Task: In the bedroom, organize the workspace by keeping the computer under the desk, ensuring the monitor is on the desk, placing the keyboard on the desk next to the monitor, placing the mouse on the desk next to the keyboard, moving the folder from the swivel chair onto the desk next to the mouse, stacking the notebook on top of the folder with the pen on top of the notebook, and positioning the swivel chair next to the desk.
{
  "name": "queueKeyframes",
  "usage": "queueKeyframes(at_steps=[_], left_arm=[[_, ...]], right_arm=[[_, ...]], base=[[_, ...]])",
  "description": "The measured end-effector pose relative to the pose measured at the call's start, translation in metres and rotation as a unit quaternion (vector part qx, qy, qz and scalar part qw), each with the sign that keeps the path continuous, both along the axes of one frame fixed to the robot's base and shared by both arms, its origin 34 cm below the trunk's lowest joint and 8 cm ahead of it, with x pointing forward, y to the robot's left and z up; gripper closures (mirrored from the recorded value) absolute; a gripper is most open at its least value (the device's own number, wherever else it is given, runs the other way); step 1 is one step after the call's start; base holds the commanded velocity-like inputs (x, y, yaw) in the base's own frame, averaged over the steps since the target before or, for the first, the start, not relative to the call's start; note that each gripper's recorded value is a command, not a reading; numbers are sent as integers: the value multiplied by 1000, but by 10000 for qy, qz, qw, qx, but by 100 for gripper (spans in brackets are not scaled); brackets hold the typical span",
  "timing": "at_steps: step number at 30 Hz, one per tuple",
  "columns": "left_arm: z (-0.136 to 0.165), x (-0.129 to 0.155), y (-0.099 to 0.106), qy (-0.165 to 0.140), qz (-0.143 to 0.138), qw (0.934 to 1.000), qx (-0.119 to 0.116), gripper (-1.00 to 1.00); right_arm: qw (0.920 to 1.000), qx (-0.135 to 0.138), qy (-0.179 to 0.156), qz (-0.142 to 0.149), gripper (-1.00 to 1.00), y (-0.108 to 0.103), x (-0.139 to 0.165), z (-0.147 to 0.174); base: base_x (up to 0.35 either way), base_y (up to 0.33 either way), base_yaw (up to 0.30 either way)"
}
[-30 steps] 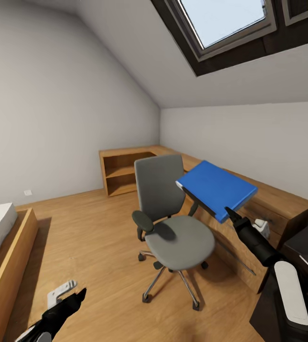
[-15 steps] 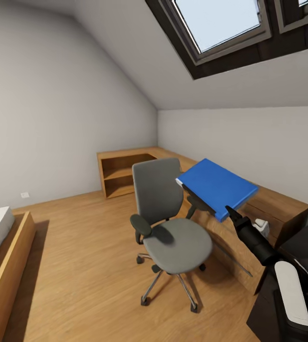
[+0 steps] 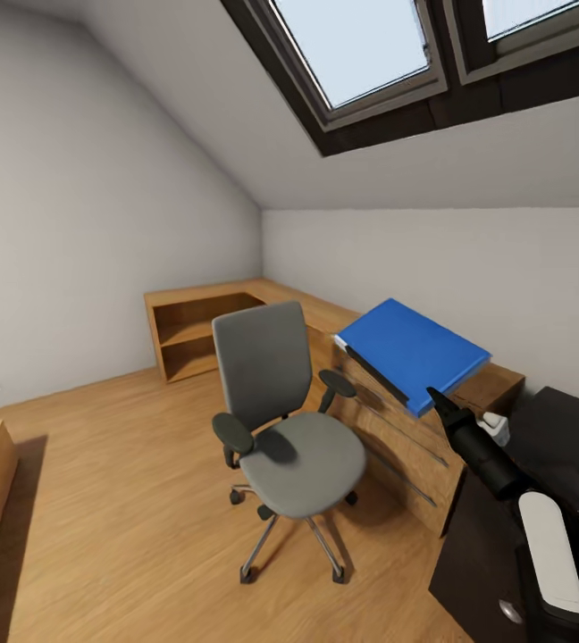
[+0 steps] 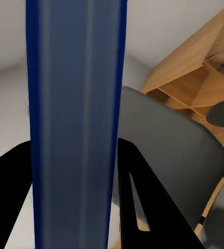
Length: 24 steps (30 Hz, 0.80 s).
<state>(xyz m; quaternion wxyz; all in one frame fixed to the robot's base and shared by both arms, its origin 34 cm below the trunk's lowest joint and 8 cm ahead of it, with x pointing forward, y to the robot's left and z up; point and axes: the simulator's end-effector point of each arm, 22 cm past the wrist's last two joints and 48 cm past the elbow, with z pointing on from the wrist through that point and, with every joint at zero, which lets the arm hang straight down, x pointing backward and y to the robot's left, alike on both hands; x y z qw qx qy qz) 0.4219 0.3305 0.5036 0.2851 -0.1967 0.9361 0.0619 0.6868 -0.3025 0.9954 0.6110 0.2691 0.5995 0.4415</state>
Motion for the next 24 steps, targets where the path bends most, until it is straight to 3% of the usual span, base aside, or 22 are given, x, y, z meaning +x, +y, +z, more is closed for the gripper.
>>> queueKeyframes(at_steps=[24], left_arm=[[17,6,-1,-154,5,9999,40,-100]], right_arm=[[9986,149,102,-506,100,-46,-5,6]], base=[[0,0,-267]])
